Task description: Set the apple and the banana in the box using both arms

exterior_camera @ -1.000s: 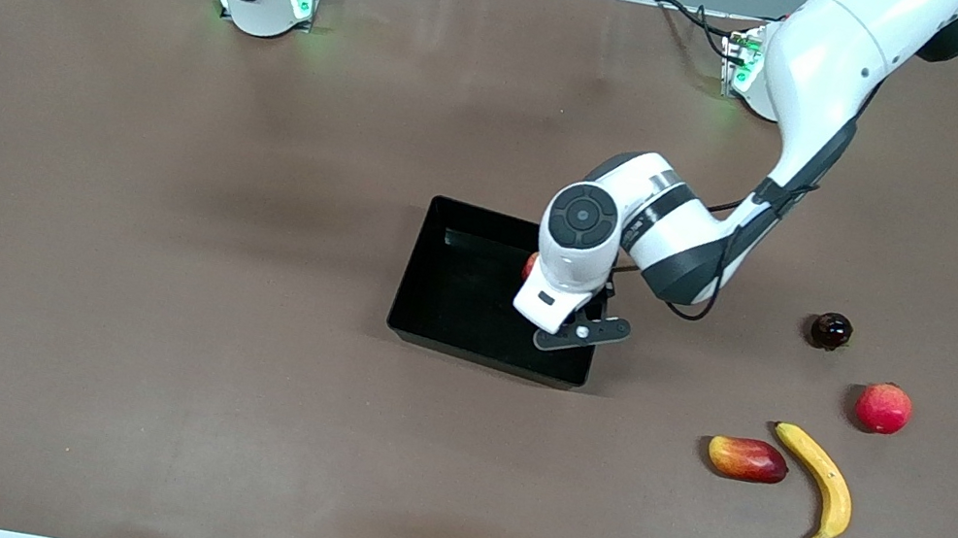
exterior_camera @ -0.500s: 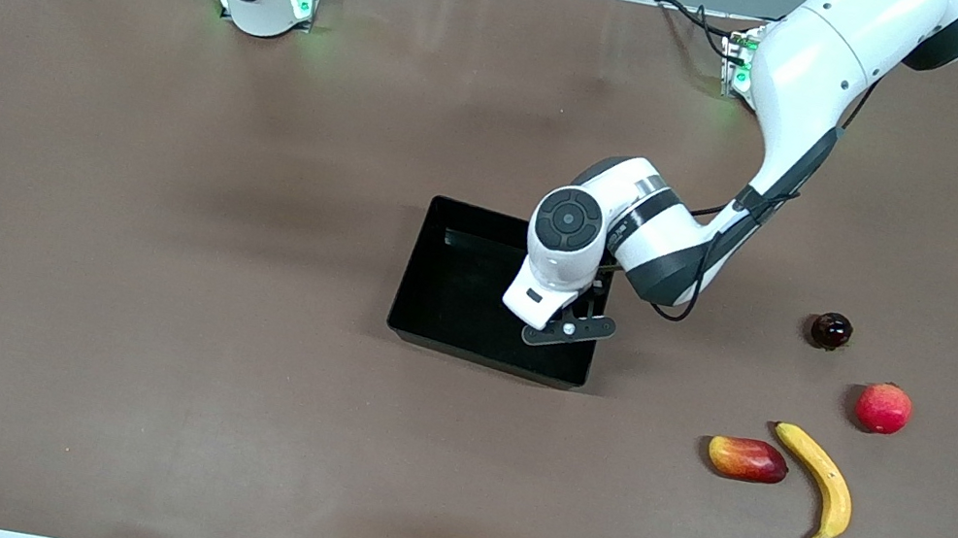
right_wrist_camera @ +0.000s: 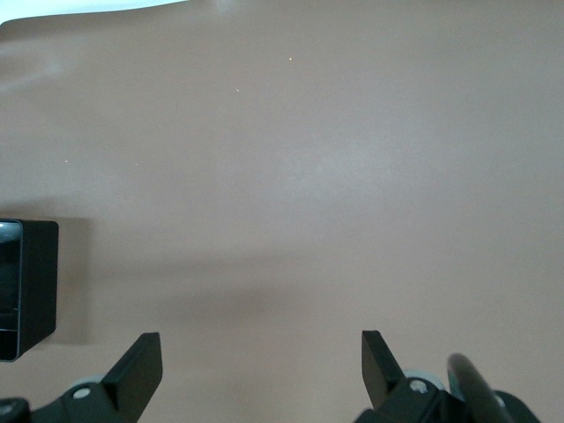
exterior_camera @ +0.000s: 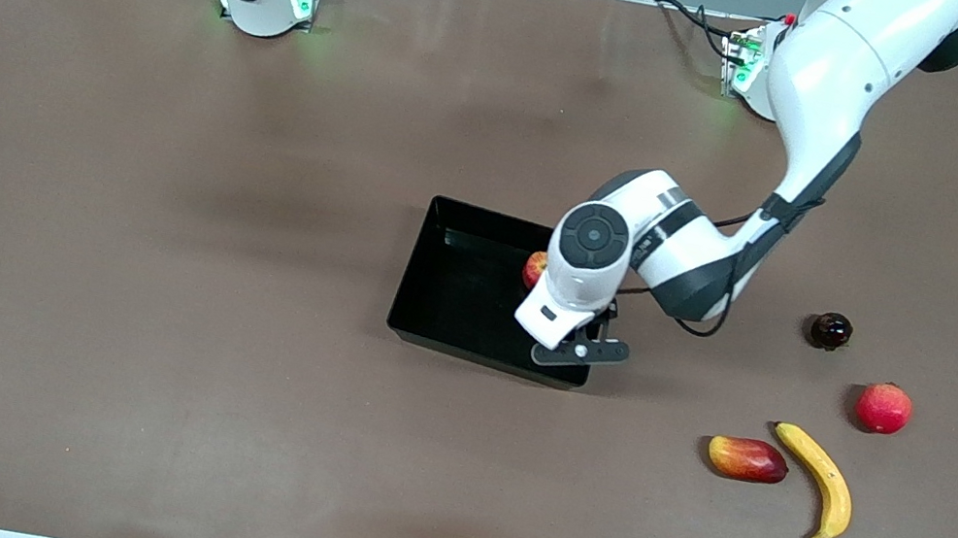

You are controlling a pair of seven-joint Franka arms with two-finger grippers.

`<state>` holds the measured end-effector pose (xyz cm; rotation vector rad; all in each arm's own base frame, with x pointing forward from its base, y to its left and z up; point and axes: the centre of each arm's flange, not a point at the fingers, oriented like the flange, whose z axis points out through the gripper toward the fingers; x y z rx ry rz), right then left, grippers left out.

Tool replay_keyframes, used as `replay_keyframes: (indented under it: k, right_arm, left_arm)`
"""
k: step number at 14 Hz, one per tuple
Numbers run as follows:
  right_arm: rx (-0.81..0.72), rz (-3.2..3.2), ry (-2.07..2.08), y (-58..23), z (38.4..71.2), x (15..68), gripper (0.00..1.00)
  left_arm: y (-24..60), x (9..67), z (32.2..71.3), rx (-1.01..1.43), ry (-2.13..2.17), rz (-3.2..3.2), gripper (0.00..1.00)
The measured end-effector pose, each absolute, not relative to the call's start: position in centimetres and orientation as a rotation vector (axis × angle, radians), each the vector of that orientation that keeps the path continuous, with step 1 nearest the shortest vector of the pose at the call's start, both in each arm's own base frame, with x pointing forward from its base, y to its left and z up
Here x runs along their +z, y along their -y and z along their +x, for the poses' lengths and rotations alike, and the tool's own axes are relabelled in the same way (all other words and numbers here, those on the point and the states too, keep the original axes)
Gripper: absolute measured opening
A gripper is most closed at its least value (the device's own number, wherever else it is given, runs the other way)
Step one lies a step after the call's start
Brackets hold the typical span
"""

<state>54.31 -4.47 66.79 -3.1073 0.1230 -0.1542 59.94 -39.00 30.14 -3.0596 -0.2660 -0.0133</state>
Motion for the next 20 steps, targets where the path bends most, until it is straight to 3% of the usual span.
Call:
replay_keyframes:
  k: [3, 6, 11, 19, 20]
  right_arm:
    - [-0.153, -3.107, -0.123, 4.5, 54.3, 66.8, 1.0]
    - [-0.153, -3.107, -0.124, 4.5, 54.3, 66.8, 1.0]
    - [-0.153, -3.107, -0.124, 4.5, 54.3, 66.7, 1.0]
    - [-0.152, -3.108, -0.124, 4.5, 54.4, 66.7, 1.0]
    - [-0.151, -3.108, -0.124, 4.5, 54.4, 66.7, 1.0]
  left_arm:
    - [35.9, 33.9, 62.4, -0.092, 0.316, -3.071, 0.01]
    - [27.5, 36.8, 66.0, -0.113, 0.425, -3.034, 0.01]
    - [11.5, 34.2, 70.4, -0.041, 0.652, -2.975, 0.04]
    - [-2.0, 26.5, 73.0, -0.141, 0.814, -2.945, 0.81]
    - [-3.4, 25.2, 73.2, -0.167, 0.839, -2.939, 0.81]
